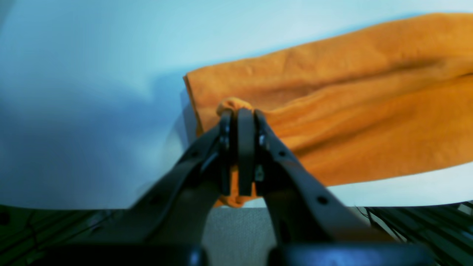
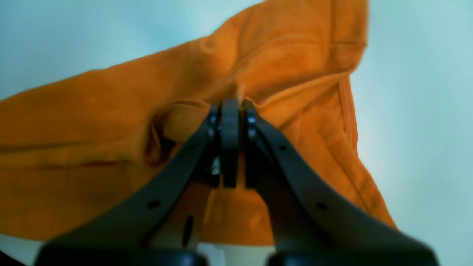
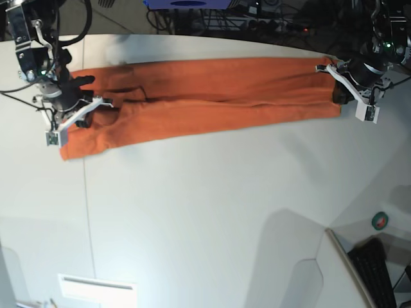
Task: Layout the t-shirt on the table in an organized manner, then fold the t-shirt properly
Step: 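Fold the hem over onto the collar edge with both grippers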
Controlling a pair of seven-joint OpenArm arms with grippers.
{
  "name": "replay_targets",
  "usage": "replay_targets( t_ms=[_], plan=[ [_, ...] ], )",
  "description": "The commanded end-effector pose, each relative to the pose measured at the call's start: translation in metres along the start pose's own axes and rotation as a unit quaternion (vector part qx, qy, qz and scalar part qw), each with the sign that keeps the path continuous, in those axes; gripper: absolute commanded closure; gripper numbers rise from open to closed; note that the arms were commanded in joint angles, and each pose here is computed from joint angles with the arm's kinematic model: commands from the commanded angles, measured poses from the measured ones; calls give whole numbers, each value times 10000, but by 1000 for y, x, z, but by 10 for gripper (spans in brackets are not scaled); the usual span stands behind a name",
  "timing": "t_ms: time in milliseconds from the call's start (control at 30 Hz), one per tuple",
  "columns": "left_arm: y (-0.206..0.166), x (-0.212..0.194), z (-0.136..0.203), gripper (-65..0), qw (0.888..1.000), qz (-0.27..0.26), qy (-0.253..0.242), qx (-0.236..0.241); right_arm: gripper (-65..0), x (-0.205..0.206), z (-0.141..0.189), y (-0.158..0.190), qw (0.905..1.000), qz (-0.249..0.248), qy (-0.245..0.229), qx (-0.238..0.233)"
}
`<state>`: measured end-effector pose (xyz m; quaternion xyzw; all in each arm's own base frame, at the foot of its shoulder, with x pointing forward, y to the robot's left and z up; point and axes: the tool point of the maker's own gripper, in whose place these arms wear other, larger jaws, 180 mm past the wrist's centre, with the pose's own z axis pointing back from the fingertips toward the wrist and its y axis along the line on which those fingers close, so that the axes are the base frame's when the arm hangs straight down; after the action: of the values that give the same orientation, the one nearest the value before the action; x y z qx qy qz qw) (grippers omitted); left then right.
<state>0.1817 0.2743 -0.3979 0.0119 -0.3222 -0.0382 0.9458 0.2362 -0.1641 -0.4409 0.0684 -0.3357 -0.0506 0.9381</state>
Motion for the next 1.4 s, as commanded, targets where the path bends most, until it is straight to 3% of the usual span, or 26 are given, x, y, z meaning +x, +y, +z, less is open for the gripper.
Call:
replay_targets(
  t_ms=[0,667,900,1367],
  plan=[
    [4,9,4,0,9998,-71,-155,51,0,15,4,4,9997,8,-225,56],
    [5,10,4,0,9998,-82,-163,66,0,-7,18,24,9996,-154,-41,241],
    [5,9,4,0,9998,-82,-155,65,0,-24,19,16,9996,-192,146,135],
    [6,9,4,0,9998,-182,-110,62,0,-19,8,6,9997,-188,164,23]
  ],
)
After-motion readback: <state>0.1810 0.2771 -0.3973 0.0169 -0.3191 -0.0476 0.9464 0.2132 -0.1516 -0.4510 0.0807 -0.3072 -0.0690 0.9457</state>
